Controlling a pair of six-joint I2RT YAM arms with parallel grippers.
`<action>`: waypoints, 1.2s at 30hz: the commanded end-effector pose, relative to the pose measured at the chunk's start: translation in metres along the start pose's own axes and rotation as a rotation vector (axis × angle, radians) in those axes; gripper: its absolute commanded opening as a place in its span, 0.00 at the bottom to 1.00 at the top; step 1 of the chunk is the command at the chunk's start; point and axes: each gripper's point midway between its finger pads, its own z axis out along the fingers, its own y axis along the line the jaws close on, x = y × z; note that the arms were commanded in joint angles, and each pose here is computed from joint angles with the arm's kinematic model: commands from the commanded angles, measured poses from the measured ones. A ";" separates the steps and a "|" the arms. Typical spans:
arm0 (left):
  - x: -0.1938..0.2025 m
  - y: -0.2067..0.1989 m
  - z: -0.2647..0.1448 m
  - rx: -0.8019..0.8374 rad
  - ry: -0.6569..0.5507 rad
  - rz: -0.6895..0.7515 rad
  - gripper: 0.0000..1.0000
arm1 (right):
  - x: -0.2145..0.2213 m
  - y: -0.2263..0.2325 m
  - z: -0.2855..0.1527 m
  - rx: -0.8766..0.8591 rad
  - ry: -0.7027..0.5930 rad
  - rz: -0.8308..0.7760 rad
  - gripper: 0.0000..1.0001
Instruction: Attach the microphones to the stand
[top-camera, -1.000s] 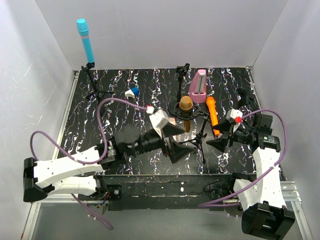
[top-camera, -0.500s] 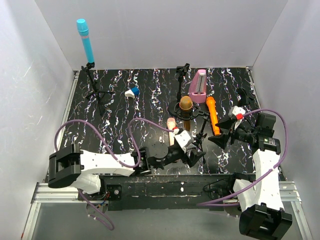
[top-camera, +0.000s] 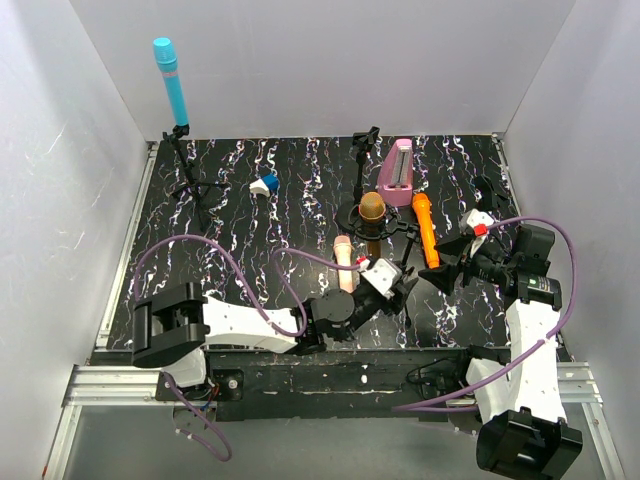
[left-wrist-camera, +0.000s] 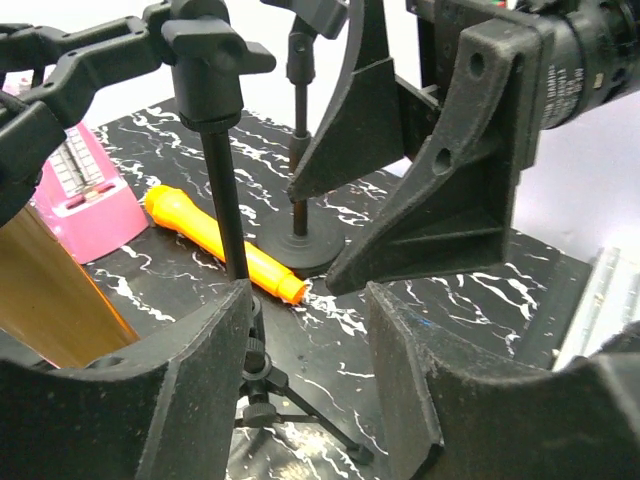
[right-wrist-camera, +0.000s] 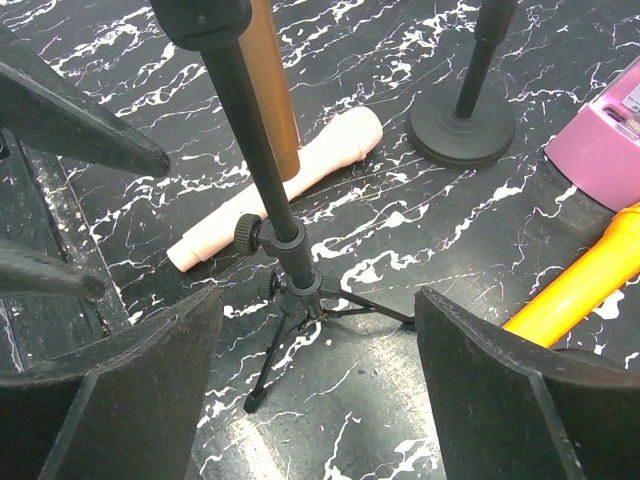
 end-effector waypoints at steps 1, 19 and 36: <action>-0.023 0.011 0.014 -0.110 -0.096 0.009 0.47 | -0.007 -0.002 -0.001 0.005 -0.019 -0.020 0.84; -0.008 0.021 0.054 -0.275 -0.149 0.149 0.36 | -0.007 -0.002 -0.002 0.003 -0.018 -0.012 0.84; -0.011 0.030 0.075 -0.320 -0.138 0.175 0.05 | -0.007 -0.003 -0.002 0.007 -0.015 -0.008 0.84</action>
